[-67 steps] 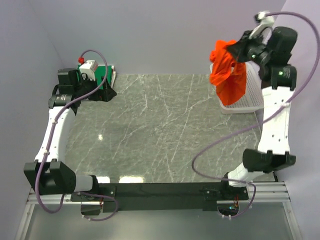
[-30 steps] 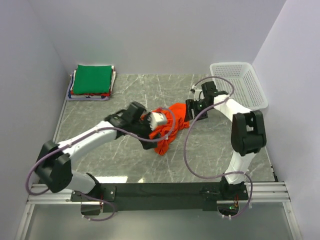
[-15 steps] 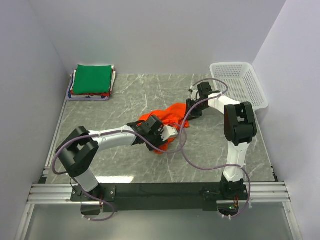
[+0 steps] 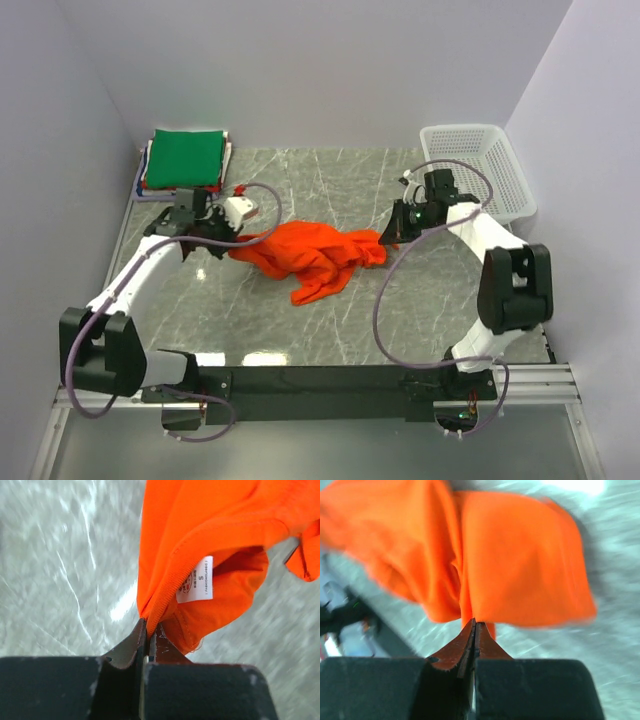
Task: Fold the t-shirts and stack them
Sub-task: Flatten the tshirt out
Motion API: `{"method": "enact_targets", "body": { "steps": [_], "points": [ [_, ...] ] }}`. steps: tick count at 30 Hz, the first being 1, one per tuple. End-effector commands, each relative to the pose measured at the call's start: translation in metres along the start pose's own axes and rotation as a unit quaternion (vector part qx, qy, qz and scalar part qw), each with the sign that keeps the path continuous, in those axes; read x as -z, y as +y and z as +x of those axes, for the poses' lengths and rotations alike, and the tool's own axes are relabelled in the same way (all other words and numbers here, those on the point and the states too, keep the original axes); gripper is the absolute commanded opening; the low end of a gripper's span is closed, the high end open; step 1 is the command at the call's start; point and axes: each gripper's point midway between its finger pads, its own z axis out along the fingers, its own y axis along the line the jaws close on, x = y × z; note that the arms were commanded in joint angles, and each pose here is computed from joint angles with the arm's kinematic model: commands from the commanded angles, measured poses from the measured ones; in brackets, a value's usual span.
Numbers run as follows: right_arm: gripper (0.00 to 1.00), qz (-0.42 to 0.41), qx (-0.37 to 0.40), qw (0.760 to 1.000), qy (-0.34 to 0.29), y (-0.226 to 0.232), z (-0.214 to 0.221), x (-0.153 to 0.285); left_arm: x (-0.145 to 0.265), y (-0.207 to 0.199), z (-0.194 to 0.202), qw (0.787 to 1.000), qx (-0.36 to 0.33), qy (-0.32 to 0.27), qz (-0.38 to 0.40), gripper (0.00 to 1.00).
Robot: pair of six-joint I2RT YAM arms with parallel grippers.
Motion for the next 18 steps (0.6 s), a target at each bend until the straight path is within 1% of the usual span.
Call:
{"method": "enact_targets", "body": {
  "steps": [1,3,4,6,7,8,9,10,11,12,14,15,16,17,18],
  "points": [
    [0.0,-0.081,0.017,0.997,0.009,0.042,0.019,0.016,-0.001,0.007,0.044,0.998,-0.001,0.027,0.051,0.01],
    [0.0,-0.115,0.033,0.993,0.002,0.061,0.023,0.024,-0.008,0.017,0.054,0.997,0.01,0.034,0.068,0.02],
    [0.0,-0.125,0.037,0.991,-0.001,0.068,0.023,0.026,-0.004,0.031,0.067,0.997,0.036,0.039,0.062,0.07],
    [0.0,-0.161,0.055,0.985,-0.005,0.089,0.023,0.031,-0.009,0.044,0.072,0.996,0.052,0.035,0.069,0.12],
    [0.0,-0.175,0.054,0.983,-0.004,0.097,0.023,0.032,-0.005,0.054,0.077,0.995,0.069,0.031,0.062,0.18],
    [0.0,-0.186,0.066,0.98,-0.004,0.107,0.023,0.033,-0.004,0.058,0.074,0.994,0.08,0.018,0.067,0.22],
    [0.0,-0.197,0.076,0.977,-0.011,0.115,0.02,0.035,-0.002,0.067,0.067,0.994,0.086,0.004,0.065,0.32],
    [0.0,-0.204,0.075,0.976,-0.012,0.121,0.018,0.036,0.004,0.072,0.068,0.992,0.106,-0.003,0.065,0.36],
    [0.0,-0.21,0.08,0.974,-0.015,0.128,0.016,0.038,0.01,0.075,0.053,0.992,0.101,-0.03,0.07,0.39],
    [0.0,-0.215,0.087,0.972,-0.026,0.133,0.01,0.04,0.014,0.076,0.048,0.992,0.101,-0.038,0.071,0.46],
    [0.0,-0.218,0.079,0.972,-0.038,0.139,0.002,0.043,0.026,0.072,0.035,0.992,0.09,-0.061,0.068,0.5],
    [0.0,-0.219,0.085,0.971,-0.049,0.141,-0.004,0.045,0.031,0.068,0.025,0.991,0.08,-0.082,0.074,0.6],
    [0.0,-0.204,0.08,0.974,-0.062,0.139,-0.009,0.045,0.035,0.062,0.019,0.99,0.071,-0.096,0.076,0.62],
    [0.0,-0.2,0.085,0.973,-0.078,0.142,-0.016,0.051,0.043,0.053,0.013,0.989,0.057,-0.111,0.075,0.67],
    [0.0,-0.199,0.087,0.971,-0.097,0.145,-0.025,0.055,0.046,0.046,0.005,0.988,0.041,-0.127,0.076,0.69]
  ]
}}
